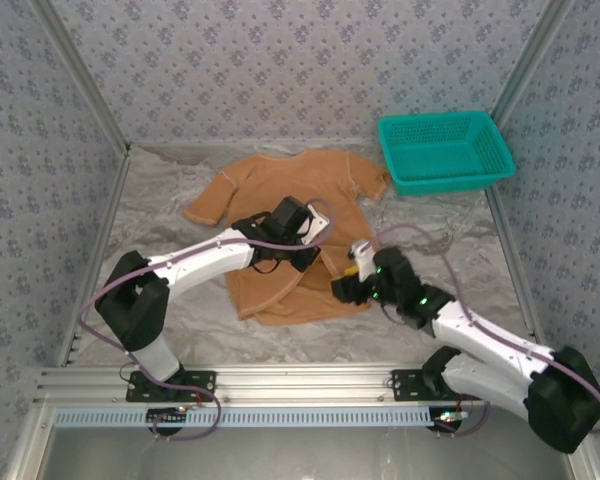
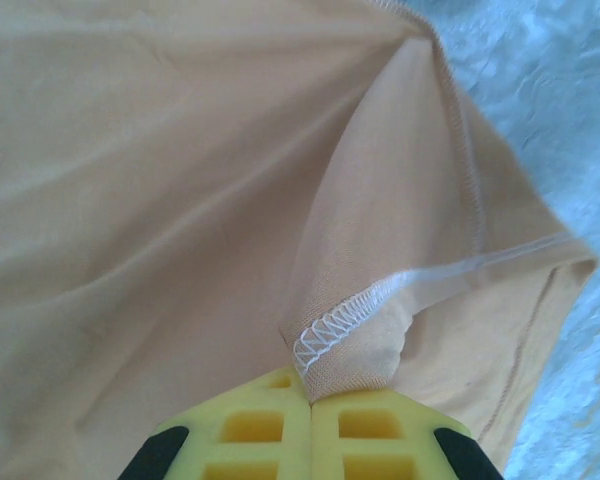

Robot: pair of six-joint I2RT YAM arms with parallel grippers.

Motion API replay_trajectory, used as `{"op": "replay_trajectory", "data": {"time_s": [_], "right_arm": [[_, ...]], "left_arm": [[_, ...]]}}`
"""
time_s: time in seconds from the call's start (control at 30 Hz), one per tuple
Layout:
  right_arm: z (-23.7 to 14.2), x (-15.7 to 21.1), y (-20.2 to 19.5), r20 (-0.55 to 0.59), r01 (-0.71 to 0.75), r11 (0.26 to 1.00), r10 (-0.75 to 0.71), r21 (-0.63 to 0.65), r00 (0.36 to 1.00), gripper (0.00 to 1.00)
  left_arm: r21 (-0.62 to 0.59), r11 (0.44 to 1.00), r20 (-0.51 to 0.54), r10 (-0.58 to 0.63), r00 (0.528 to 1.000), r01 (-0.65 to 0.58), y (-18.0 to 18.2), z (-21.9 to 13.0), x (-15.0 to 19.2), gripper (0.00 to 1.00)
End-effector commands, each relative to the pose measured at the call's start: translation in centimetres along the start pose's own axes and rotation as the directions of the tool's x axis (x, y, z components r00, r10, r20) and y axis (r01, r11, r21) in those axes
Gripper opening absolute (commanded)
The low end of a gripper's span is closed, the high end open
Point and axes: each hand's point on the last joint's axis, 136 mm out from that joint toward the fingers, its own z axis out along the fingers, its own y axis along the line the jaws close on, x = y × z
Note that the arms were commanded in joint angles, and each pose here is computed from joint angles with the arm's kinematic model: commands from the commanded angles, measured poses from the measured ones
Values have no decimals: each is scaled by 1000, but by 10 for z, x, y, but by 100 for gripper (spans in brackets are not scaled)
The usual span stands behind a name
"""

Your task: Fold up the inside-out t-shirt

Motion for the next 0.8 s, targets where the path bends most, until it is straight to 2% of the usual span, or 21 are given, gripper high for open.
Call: {"op": "replay_trajectory", "data": {"time_s": [0.0, 0.17, 0.23, 0.37, 0.6, 0.77], "right_arm": [[23, -31, 23, 228, 124, 992, -127, 26, 965, 49], [72, -27, 23, 281, 176, 978, -202, 116, 938, 39], [83, -34, 23, 321, 193, 972, -227, 135, 920, 35], [104, -46, 11, 322, 216, 943, -292, 252, 901, 31], [121, -55, -3, 307, 214, 917, -322, 337, 896, 30], [110, -62, -41, 322, 132, 874, -307, 468, 896, 28]], "left_arm": [[66, 997, -13, -49, 999, 50, -8, -23, -9, 0], [102, 993, 1, -57, 998, 56, -10, -49, -27, 0], [104, 993, 6, -54, 999, 53, -10, -56, -28, 0], [117, 990, 37, -82, 996, 77, -10, -75, -38, 0], [176, 981, 134, -109, 985, 84, -22, -110, -70, 0], [173, 983, 206, -102, 973, 66, -26, -137, -86, 0]]}}
